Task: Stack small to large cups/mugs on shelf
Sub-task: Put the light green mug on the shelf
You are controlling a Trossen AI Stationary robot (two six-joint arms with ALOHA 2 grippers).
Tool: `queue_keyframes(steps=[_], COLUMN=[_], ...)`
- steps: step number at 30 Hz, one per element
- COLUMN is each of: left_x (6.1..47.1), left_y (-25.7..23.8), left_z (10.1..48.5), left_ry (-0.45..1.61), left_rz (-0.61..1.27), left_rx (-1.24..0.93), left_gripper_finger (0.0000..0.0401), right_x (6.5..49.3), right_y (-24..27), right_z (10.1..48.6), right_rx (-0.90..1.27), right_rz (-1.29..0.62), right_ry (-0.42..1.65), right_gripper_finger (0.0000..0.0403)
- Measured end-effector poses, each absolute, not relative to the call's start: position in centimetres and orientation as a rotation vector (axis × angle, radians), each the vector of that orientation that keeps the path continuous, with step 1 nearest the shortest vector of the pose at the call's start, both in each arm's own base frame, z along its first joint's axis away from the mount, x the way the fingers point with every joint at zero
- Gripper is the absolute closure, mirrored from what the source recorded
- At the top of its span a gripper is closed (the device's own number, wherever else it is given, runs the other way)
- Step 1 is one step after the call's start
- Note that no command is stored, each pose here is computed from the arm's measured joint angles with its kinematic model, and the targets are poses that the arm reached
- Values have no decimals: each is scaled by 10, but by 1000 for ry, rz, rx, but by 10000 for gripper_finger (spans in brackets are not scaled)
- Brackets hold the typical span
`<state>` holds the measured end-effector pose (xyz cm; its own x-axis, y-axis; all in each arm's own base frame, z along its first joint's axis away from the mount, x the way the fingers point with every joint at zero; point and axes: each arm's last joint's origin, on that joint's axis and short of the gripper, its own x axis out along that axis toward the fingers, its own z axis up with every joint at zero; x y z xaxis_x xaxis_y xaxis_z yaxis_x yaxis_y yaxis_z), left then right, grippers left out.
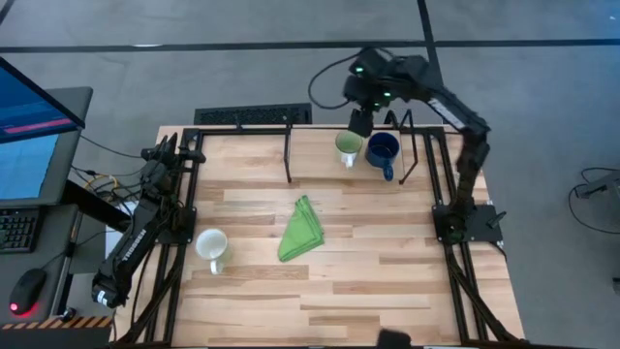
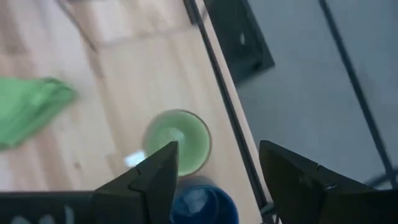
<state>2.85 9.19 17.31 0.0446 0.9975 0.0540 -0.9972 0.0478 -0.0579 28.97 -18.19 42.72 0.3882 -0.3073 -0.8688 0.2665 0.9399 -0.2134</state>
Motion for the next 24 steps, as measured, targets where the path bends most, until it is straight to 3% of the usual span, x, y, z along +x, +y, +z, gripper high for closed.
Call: queue_keyframes(steps=[7,11,17,24], left_x=[28,28,28,28], left_y=[92,92,92,92], left_z=[173,173,173,173], left_ry=[-89,-100,-100,-100], left_rz=[1523,1523,1522,1523], left_rx=[-7,-18,-18,-18], left_gripper_finger=[287,287,287,287], right_x=[238,212,183,169], right_y=[-128,-105,-90,-79], right_z=[480,479,432,356], right_rx=[-91,-133,-188,-118], right_rz=[-351,-328,-308,-56], right_ry=[850,744,651,397], right_gripper_finger=[157,157,157,157])
